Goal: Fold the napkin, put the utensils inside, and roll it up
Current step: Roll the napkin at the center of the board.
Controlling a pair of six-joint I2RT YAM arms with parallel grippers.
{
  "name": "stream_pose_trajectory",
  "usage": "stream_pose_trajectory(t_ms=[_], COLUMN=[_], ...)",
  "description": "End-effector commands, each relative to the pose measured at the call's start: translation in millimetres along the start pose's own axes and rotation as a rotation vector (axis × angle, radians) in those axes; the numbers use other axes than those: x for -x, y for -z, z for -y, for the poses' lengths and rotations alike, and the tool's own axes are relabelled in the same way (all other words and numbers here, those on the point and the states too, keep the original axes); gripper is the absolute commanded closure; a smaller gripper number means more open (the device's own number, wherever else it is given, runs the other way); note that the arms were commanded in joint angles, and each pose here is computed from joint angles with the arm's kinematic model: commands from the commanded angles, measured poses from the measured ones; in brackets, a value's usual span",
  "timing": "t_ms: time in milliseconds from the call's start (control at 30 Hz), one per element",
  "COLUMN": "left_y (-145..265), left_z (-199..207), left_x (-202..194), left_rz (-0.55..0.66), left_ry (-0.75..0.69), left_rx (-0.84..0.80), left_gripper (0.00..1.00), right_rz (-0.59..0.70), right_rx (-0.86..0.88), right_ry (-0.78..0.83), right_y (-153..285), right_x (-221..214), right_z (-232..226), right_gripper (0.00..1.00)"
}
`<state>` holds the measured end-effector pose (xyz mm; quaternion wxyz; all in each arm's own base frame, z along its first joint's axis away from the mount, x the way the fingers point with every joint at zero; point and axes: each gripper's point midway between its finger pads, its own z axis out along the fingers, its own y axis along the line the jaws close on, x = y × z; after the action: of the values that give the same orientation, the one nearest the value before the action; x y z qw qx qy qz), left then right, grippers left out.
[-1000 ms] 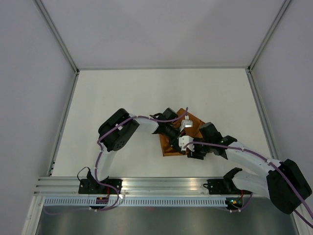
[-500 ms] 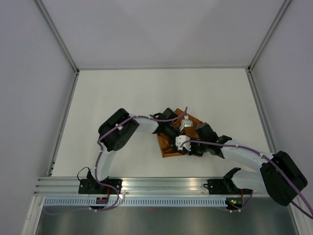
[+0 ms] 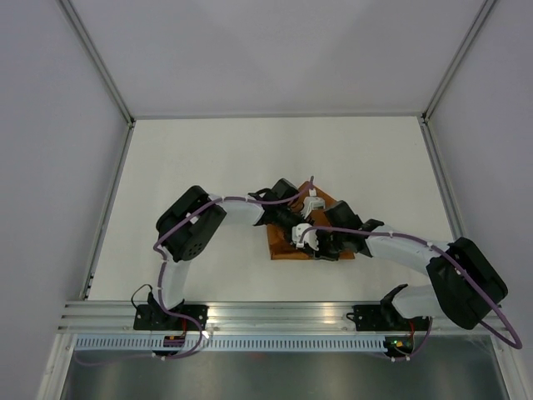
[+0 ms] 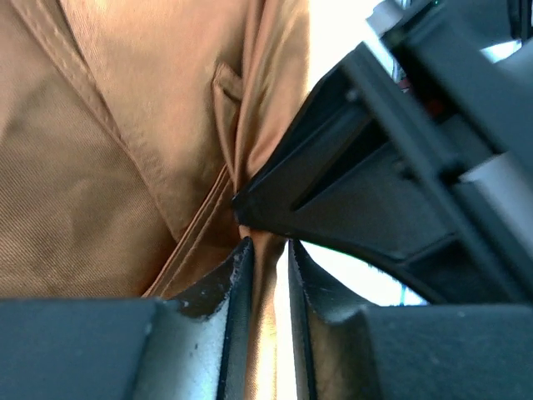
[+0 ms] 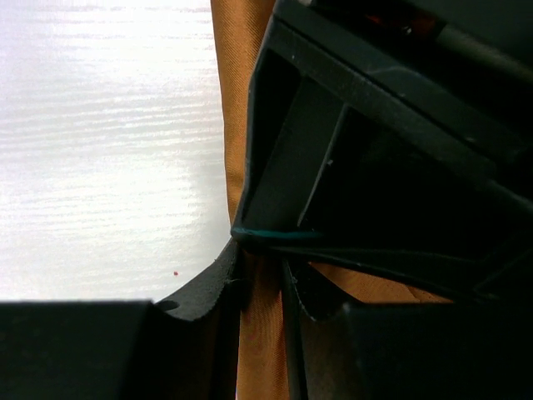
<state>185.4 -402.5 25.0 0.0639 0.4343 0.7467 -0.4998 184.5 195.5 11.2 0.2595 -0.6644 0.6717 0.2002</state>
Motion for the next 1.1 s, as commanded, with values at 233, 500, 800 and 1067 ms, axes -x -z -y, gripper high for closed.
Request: stream_pose_trajectory(t_ms=[233,500,800,1067], left_y=[72.7,188.0,235.1,165.5], left_z=[-7.5,-20.1,9.0,36.7], left_x=[66.9,105.9,95.3,68.8], left_rz=[0.27,0.621,0.779,0.644], left_ry=[-0.049,-0.128,-0.307,-0.575], left_rx=[0.202,0.616,0.874,0.98], left_gripper=[0.74,0.71,0.68,0.63], right_rz=[-0.123,-0.129,-0.134,-0.189], right_rx=[0.178,0.324,0.562,0.6], right_ry=[-0.084,-0.159,-0.337,-0.424], right_y=[-14.4,-12.6,-7.3,-18.0], right_x=[-35.0,-36.5,-44.5,-53.7], right_z=[-34.5,-34.7,-17.0,1.3], right_gripper=[0.89,0.89,0.89,0.89])
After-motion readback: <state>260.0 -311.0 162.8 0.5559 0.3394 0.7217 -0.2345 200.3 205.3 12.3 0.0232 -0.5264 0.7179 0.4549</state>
